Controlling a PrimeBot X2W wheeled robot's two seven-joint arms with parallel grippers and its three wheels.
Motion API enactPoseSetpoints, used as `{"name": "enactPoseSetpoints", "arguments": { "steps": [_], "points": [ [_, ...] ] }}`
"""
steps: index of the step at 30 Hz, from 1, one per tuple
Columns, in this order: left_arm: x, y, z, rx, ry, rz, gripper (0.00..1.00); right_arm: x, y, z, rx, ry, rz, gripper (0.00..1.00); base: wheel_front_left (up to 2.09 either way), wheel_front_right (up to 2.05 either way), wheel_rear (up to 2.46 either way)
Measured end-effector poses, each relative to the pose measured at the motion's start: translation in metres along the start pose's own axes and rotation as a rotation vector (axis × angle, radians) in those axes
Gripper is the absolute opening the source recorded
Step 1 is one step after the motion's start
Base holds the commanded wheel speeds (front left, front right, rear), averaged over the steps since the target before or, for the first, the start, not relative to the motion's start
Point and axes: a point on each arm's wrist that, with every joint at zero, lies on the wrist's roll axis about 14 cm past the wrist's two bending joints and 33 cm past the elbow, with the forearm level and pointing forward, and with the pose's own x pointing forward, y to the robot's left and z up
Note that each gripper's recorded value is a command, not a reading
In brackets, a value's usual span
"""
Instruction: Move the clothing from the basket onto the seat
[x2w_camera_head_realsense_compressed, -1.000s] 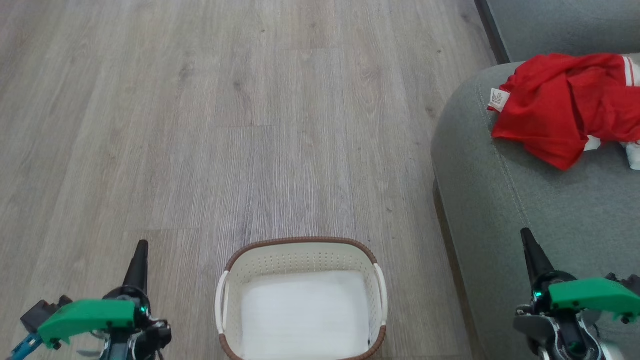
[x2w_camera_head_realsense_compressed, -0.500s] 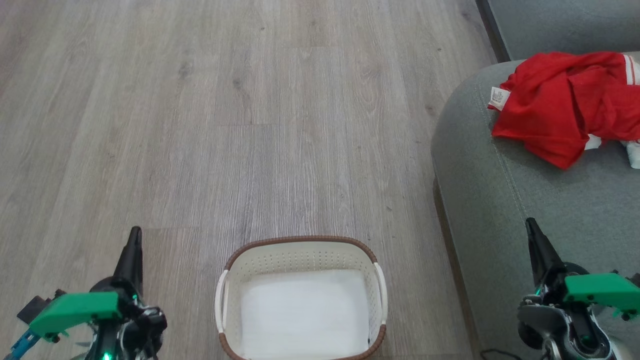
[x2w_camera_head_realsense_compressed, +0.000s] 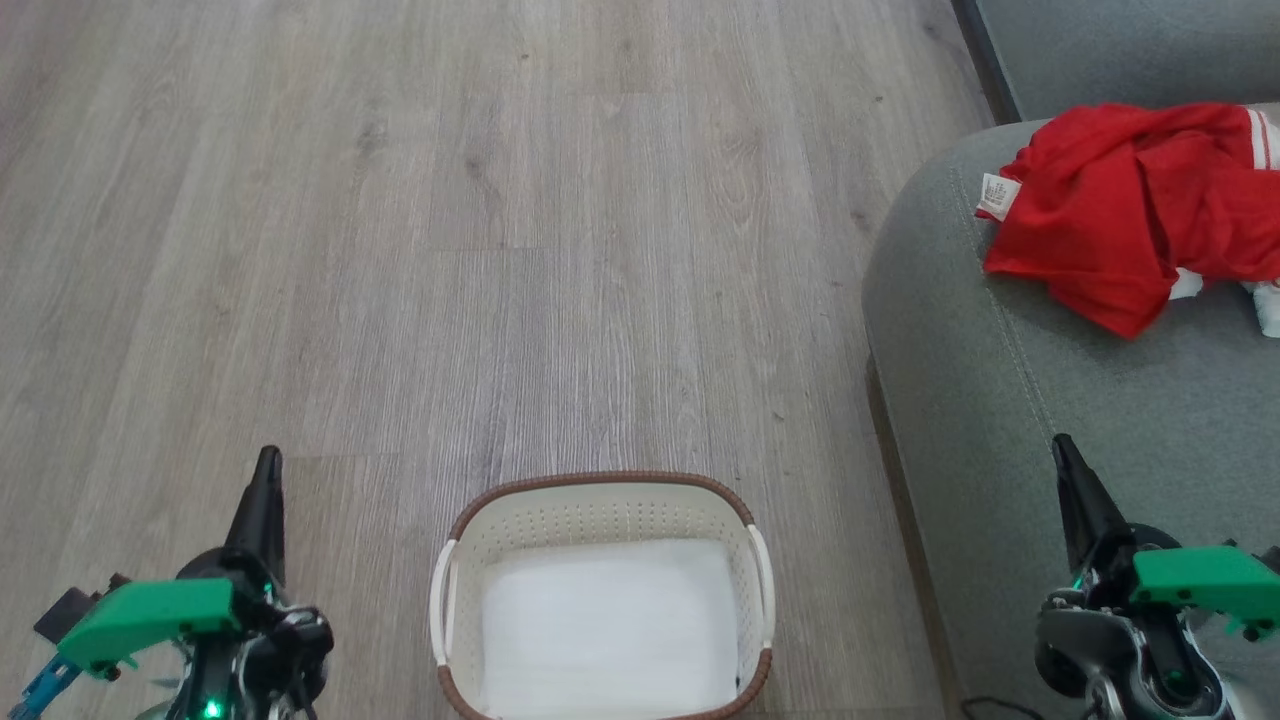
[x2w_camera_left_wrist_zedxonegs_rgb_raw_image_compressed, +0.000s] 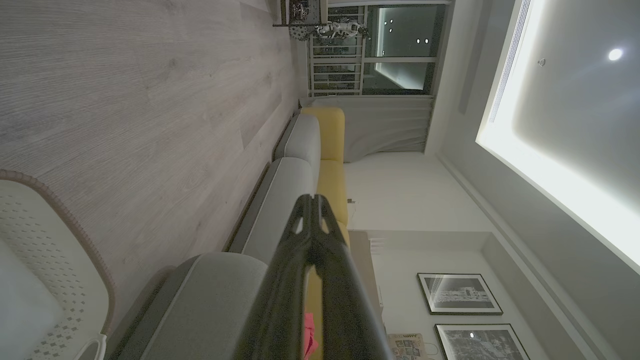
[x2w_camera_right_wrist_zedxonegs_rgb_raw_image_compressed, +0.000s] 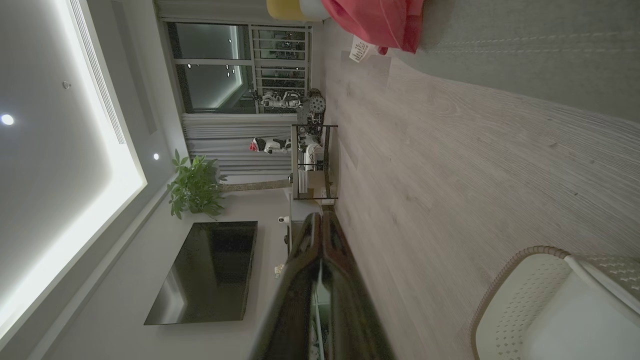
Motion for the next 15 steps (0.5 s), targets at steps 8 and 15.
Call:
{"name": "enactPoseSetpoints", "arguments": {
  "steps": [8, 15],
  "points": [
    [0.0, 0.0, 0.0, 0.0, 0.0, 0.0, 0.0, 0.0, 0.0, 0.0, 0.0, 0.0, 0.0, 0.0, 0.0, 0.0, 0.0],
    [0.0, 0.0, 0.0, 0.0, 0.0, 0.0, 0.0, 0.0, 0.0001, 0.0, 0.0, 0.0, 0.0, 0.0, 0.0, 0.0, 0.0]
  ]
}}
